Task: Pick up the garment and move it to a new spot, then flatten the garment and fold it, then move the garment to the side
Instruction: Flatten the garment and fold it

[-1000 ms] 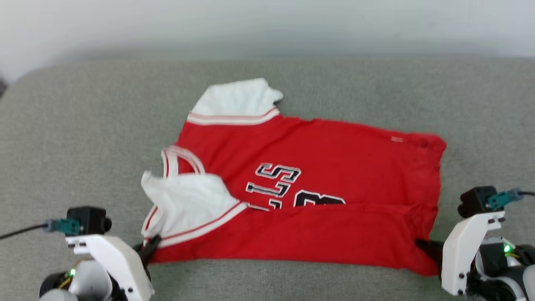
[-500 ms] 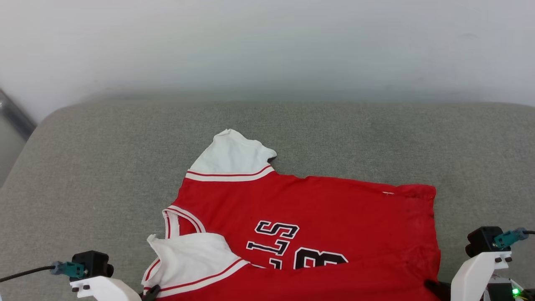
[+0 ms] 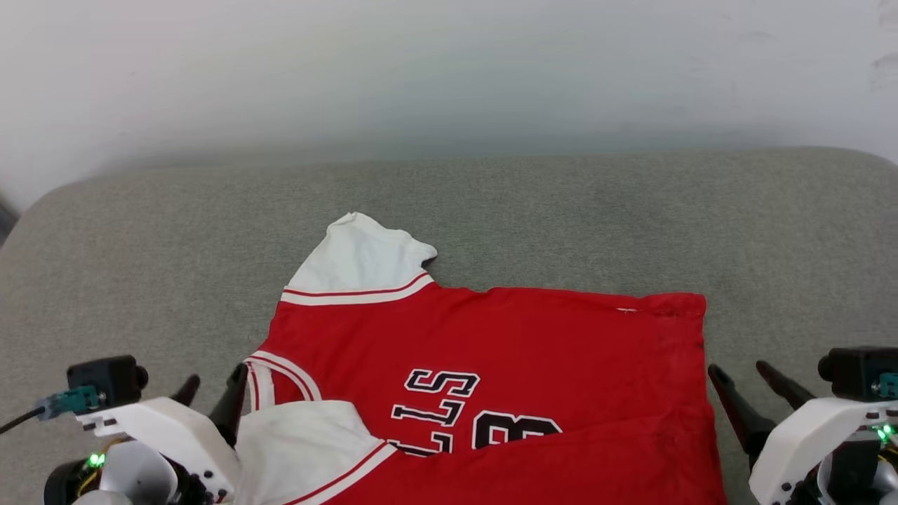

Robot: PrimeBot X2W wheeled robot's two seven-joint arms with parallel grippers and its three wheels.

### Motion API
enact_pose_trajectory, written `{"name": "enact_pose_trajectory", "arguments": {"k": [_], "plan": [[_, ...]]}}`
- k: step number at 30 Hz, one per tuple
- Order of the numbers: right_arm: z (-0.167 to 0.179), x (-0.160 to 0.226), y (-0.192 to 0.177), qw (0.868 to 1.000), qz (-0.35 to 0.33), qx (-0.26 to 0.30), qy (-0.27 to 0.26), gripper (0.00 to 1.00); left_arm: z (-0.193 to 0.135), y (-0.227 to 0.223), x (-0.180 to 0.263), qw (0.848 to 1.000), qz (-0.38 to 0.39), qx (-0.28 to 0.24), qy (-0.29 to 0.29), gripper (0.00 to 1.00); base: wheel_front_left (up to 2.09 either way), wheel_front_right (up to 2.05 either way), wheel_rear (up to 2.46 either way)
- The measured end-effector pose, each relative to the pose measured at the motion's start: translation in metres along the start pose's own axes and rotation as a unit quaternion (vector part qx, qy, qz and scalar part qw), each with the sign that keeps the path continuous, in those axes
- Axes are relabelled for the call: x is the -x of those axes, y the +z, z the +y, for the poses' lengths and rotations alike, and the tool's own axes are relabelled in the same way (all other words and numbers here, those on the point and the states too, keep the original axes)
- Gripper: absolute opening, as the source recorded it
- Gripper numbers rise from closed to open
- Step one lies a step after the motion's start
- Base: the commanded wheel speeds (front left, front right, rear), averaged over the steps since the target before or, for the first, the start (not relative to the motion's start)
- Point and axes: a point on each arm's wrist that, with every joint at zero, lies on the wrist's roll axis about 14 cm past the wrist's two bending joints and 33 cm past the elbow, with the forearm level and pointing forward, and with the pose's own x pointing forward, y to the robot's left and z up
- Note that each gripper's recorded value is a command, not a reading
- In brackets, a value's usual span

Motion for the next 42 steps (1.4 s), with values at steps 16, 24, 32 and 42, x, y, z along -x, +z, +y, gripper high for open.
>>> {"name": "enact_pose_trajectory", "arguments": {"k": [16, 24, 32, 42], "plan": [[-0.006, -0.022, 0.105, 0.979, -0.195, 0.045, -0.026, 1.00, -0.043, 0.100, -0.081, 0.984, -0.164, -0.049, -0.043, 1.00, 0.00, 0.00, 0.00], [-0.017, -0.047, 0.117, 0.974, -0.214, 0.059, -0.039, 1.00, -0.056, 0.110, -0.163, 0.990, -0.103, -0.056, -0.079, 1.00, 0.00, 0.00, 0.00], [-0.037, -0.056, 0.104, 0.977, -0.197, 0.054, -0.068, 1.00, -0.067, 0.061, -0.223, 0.980, 0.108, -0.122, -0.117, 1.00, 0.00, 0.00, 0.00], [-0.054, -0.059, 0.079, 0.980, -0.171, 0.044, -0.095, 1.00, -0.037, 0.007, -0.249, 0.936, 0.303, -0.164, -0.076, 1.00, 0.00, 0.00, 0.00]]}}
